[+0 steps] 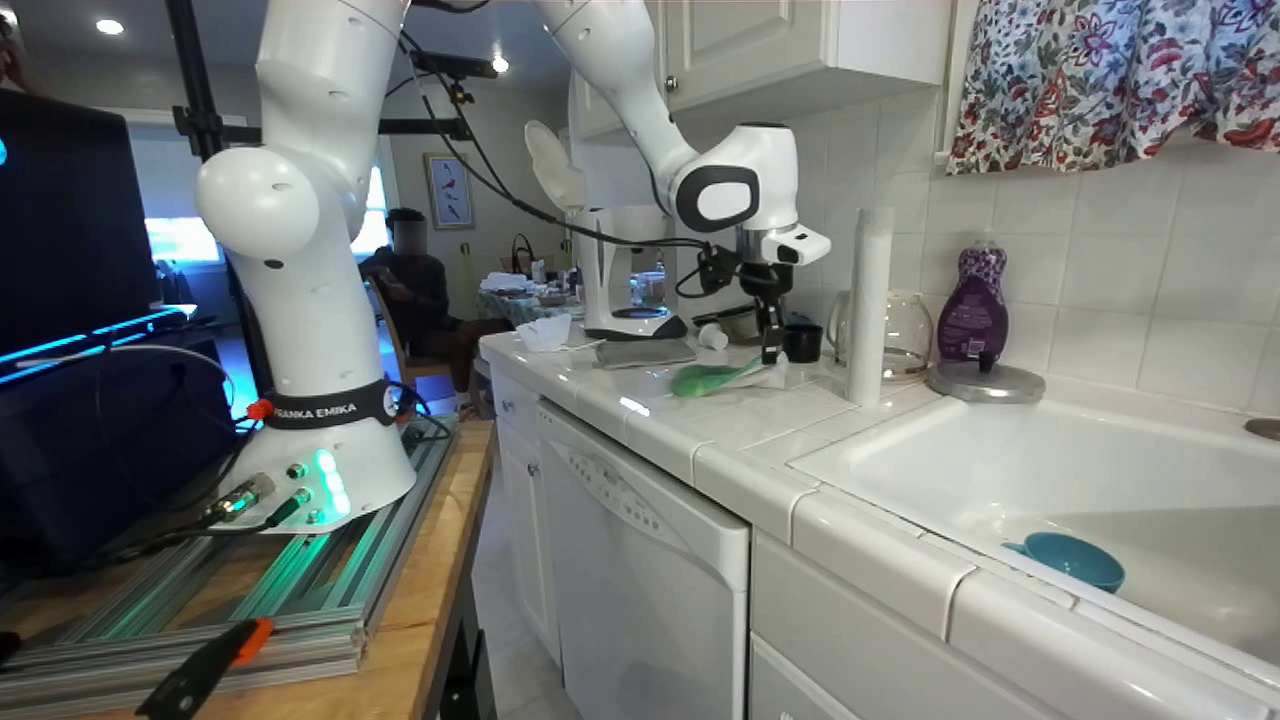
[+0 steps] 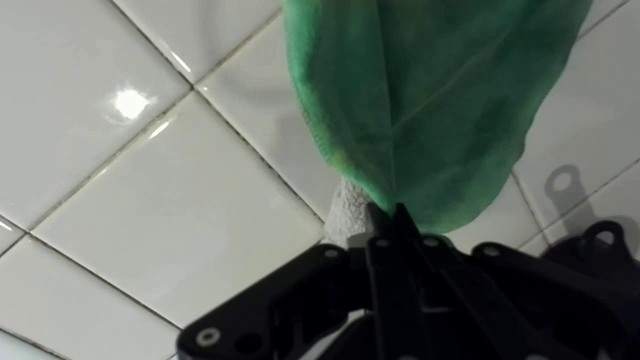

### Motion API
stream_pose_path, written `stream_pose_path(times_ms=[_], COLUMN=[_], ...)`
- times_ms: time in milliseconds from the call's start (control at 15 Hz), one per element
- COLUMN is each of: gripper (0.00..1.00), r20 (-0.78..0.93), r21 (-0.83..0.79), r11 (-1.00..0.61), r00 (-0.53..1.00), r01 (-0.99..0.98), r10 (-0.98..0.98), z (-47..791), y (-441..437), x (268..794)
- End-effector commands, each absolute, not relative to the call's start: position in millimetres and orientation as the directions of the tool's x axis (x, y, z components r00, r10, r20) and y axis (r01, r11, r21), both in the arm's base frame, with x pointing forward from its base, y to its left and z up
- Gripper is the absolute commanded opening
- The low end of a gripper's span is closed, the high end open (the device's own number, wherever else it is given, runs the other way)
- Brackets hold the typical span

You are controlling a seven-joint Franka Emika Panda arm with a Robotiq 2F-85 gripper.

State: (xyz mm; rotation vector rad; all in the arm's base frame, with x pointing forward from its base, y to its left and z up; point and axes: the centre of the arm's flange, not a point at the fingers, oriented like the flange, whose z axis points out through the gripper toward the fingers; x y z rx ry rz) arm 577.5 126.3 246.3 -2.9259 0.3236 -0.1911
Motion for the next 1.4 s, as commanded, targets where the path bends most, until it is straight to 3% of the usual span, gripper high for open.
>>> stream_pose_path(times_ms=[0, 733, 800, 867, 1333], gripper=[0.01, 0.01, 0.21, 0.3, 0.77], r20=[0.132, 0.114, 0.106, 0.103, 0.123], r21=[-0.231, -0.282, -0.283, -0.284, -0.281], r11=[-0.965, -0.959, -0.959, -0.959, -0.958], r00=[0.978, 0.993, 0.994, 0.994, 0.989], r01=[-0.129, -0.004, -0.005, -0.004, -0.049], r10=[-0.162, -0.037, -0.036, -0.035, -0.086], z=[239.3, 201.7, 199.0, 197.0, 226.9], y=[143.9, 192.5, 194.6, 195.9, 183.6], x=[597.1, 622.9, 623.2, 624.6, 596.1])
